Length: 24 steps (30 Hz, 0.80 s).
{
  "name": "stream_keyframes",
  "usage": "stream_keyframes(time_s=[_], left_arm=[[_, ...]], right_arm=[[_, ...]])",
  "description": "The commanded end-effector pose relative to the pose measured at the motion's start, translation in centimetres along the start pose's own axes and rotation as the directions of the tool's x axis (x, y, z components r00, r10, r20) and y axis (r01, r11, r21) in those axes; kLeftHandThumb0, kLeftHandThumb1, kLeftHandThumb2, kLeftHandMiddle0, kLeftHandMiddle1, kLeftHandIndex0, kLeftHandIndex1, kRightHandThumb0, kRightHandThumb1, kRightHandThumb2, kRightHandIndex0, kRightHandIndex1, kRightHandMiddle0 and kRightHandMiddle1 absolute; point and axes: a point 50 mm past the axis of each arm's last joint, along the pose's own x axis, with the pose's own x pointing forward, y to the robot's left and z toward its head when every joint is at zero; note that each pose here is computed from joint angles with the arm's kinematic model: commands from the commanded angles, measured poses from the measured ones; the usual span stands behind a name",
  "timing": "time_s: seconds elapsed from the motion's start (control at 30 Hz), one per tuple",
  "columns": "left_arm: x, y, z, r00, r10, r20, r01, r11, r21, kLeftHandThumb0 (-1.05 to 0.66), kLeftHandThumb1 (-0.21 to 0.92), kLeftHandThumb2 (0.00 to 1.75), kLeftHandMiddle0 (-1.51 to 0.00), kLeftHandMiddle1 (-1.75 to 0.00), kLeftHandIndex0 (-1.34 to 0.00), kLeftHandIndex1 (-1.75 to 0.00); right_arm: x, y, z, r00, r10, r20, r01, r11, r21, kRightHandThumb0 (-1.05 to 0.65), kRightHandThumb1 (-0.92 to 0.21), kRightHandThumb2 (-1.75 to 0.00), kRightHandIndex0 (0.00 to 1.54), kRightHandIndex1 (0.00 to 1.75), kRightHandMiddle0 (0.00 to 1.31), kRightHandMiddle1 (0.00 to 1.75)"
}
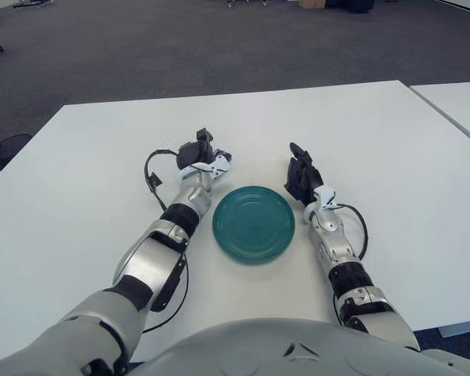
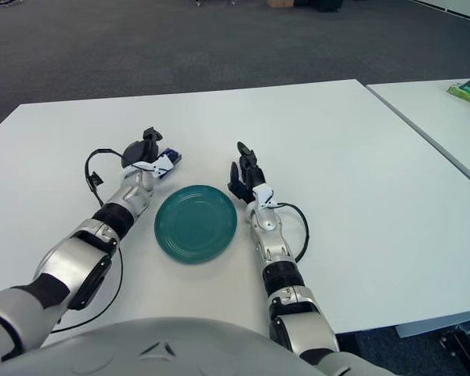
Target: Put the gum into the plate.
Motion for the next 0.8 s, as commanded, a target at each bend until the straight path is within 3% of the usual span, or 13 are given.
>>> stream_keyframes(time_s=[0.0, 0.33, 0.5, 0.77], left_arm=[[0.6, 0.6, -0.1, 0.998, 0.037, -0.054, -0.036, 0.999, 0.013, -1.05, 0.92, 0.64, -0.35, -0.05, 0.0, -0.83], [0.8, 0.6, 0.4, 0.997, 0.043, -0.071, -0.044, 0.999, -0.014, -1.05, 0.92, 0.66, -0.29, -0.01, 0.0, -0.56], [0.8, 0.5, 0.7, 0.997, 0.026, -0.076, -0.029, 0.999, -0.042, -1.05, 0.92, 0.68, -0.18, 0.0, 0.0, -0.38], [0.8, 0.1, 1.0, 0.997, -0.012, -0.079, 0.008, 0.998, -0.054, -1.05, 0.92, 0.69, -0.11, 0.0, 0.0, -0.33]], right_arm=[[-4.4, 0.0, -7.2, 0.933, -0.009, -0.359, 0.012, 1.0, 0.007, -0.76, -0.92, -0.85, 0.09, 0.0, 0.0, 0.18], [-4.5, 0.4, -7.3, 0.933, -0.013, -0.36, 0.018, 1.0, 0.009, -0.75, -0.92, -0.85, 0.08, 0.0, 0.0, 0.15], [-4.6, 0.5, -7.5, 0.927, -0.012, -0.375, 0.018, 1.0, 0.012, -0.75, -0.92, -0.85, 0.09, 0.0, 0.0, 0.16], [-4.6, 0.7, -7.6, 0.924, -0.004, -0.383, 0.015, 1.0, 0.025, -0.77, -0.92, -0.85, 0.09, 0.0, 0.0, 0.16]])
